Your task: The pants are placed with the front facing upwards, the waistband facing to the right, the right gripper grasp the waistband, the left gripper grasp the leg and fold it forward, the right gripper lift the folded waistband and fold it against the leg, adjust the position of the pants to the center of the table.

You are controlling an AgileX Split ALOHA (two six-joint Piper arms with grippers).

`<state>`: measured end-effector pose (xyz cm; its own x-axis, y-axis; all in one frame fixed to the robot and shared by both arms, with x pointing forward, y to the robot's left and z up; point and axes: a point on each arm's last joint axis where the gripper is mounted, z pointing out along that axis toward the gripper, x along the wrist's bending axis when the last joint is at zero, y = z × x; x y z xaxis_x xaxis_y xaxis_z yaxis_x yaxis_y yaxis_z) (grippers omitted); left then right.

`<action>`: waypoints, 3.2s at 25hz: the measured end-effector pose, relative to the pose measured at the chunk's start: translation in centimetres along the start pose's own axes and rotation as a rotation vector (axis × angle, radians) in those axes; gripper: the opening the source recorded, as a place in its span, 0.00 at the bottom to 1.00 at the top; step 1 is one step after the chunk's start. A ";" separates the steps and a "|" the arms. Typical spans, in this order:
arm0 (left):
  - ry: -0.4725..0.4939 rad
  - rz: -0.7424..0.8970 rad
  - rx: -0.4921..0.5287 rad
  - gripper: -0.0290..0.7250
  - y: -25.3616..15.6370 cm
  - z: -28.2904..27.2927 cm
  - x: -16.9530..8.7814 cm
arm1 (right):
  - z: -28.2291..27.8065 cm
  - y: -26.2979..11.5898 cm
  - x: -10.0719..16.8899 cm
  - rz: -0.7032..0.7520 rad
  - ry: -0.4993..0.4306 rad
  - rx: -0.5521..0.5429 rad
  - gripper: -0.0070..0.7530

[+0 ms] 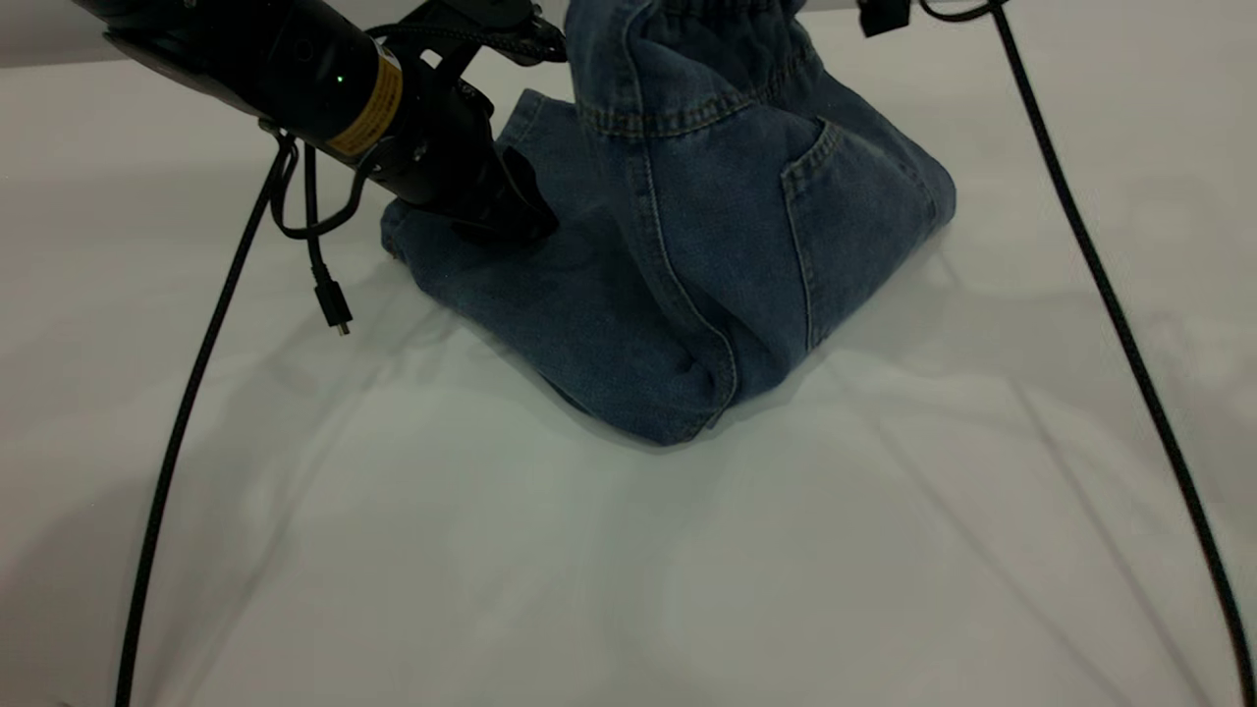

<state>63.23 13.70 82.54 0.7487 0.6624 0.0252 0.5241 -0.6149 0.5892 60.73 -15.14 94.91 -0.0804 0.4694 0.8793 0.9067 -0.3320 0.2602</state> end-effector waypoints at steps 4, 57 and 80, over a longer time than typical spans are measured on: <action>0.005 0.001 -0.003 0.44 0.1 -0.1 0.1 | 0.3 0.4 0.8 -0.022 0.024 0.000 0.08; 0.455 0.017 -0.418 0.44 11.1 -19.5 1.8 | 10.4 0.9 -0.8 -0.211 -0.021 0.039 0.42; 0.542 0.041 -0.535 0.44 12.5 -25.4 1.1 | 11.0 -2.5 6.9 -0.369 -0.139 0.413 0.73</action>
<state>60.34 17.61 110.42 0.3873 0.8456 0.3672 0.1288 -0.4440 0.8867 62.44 -2.06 95.97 -0.3928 0.6061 0.6916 0.9176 0.2087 0.3382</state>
